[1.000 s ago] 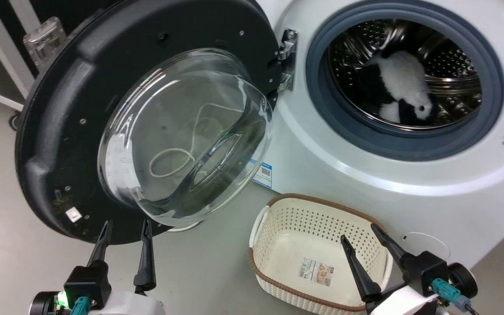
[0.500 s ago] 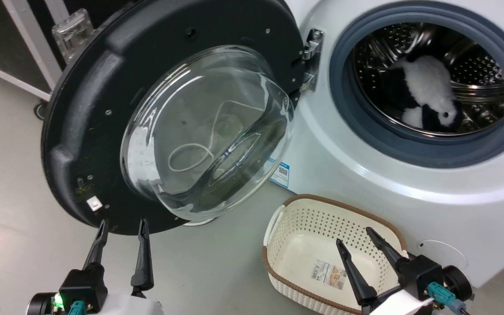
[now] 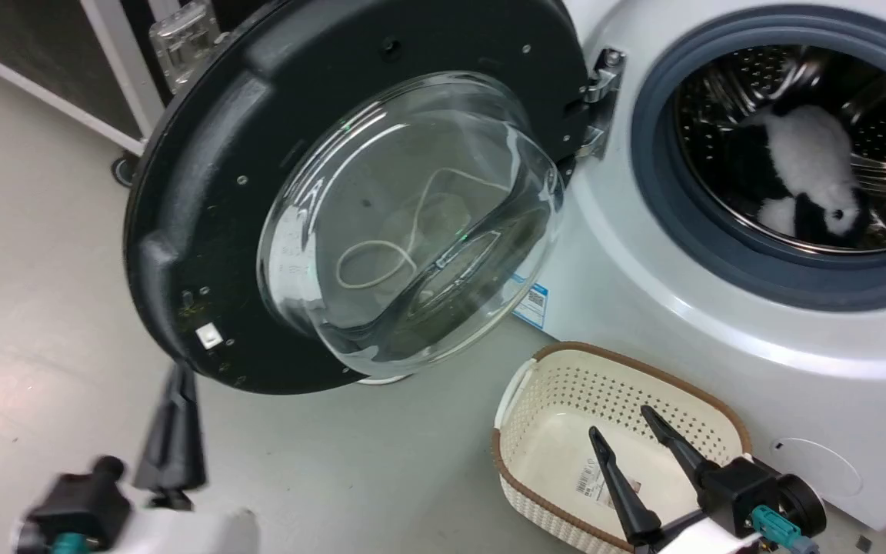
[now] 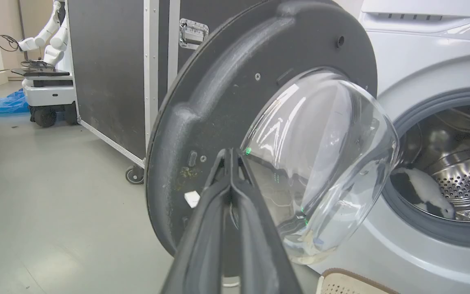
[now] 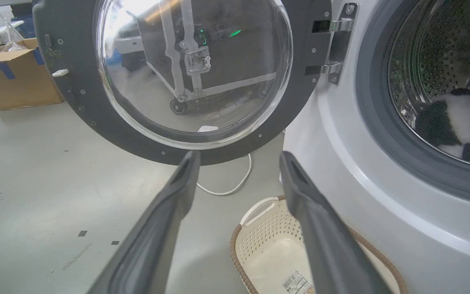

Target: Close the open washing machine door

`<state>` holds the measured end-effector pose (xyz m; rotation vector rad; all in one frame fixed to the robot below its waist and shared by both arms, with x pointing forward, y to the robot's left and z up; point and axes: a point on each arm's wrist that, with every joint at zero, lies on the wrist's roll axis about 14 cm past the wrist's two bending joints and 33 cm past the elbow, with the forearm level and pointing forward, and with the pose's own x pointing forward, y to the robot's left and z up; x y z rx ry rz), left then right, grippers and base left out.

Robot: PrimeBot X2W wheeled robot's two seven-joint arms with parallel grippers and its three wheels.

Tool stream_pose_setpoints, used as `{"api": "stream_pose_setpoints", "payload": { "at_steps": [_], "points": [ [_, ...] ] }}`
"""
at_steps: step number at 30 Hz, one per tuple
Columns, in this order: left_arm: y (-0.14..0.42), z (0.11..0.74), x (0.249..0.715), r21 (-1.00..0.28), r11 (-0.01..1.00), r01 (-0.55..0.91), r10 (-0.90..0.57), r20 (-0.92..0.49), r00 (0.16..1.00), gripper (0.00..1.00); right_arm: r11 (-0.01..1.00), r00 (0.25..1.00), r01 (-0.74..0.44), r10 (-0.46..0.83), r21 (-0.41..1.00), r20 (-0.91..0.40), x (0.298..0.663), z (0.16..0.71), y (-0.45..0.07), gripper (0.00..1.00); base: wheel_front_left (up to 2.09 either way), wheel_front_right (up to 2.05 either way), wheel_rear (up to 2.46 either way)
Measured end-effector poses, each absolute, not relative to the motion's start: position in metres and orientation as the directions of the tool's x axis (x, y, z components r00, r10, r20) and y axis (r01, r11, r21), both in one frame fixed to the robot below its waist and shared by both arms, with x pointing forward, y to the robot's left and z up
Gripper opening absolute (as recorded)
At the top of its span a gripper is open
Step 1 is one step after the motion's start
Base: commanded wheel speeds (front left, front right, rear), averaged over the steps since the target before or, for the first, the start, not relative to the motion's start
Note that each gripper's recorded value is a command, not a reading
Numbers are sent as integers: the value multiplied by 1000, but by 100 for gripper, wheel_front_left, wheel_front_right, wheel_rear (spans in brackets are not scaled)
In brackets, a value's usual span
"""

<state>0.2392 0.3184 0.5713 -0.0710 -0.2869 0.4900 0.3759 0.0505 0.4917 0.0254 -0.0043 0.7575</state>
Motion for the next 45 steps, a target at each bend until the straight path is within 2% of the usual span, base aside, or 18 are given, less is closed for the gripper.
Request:
{"api": "stream_pose_setpoints", "payload": {
  "at_steps": [7, 11, 18, 23, 26, 31, 35, 36, 38, 45],
  "points": [
    [360, 619, 235, -221, 862, -455, 506, 396, 766, 0, 726, 726, -686, 687, 40, -15, 376, 477, 49, 100, 0, 0, 0],
    [400, 644, 242, -328, 835, -441, 546, 401, 735, 0, 721, 721, -691, 693, 45, -24, 377, 470, 51, 100, 0, 0, 0],
    [460, 637, 278, -627, 686, -368, 586, 177, 791, 0, 739, 737, -670, 674, 71, -55, 379, 453, 41, 100, 0, 0, 0],
    [479, 616, 303, -800, 494, -341, 561, -6, 828, 0, 756, 753, -649, 654, 80, -75, 383, 445, 32, 100, 0, 0, 0],
    [473, 596, 320, -848, 399, -347, 488, -124, 864, 0, 767, 763, -636, 641, 82, -85, 385, 440, 25, 100, 0, 0, 0],
    [451, 572, 339, -865, 350, -359, 331, -244, 911, 0, 779, 774, -622, 626, 79, -89, 391, 437, 18, 100, 0, 0, 0],
    [438, 573, 343, -873, 361, -327, 221, -261, 940, 0, 789, 784, -610, 615, 74, -85, 394, 439, 14, 100, 0, 0, 0],
    [423, 573, 339, -889, 358, -285, 128, -256, 958, 0, 795, 791, -602, 606, 72, -77, 394, 444, 11, 100, 0, 0, 0],
    [409, 572, 334, -903, 352, -248, 54, -245, 968, 0, 799, 796, -598, 601, 67, -69, 393, 448, 9, 100, 0, 0, 0],
    [342, 560, 308, -929, 340, -148, -194, -223, 955, 0, 825, 824, -564, 565, 38, -25, 390, 469, -3, 100, 0, 0, 0]
  ]
}}
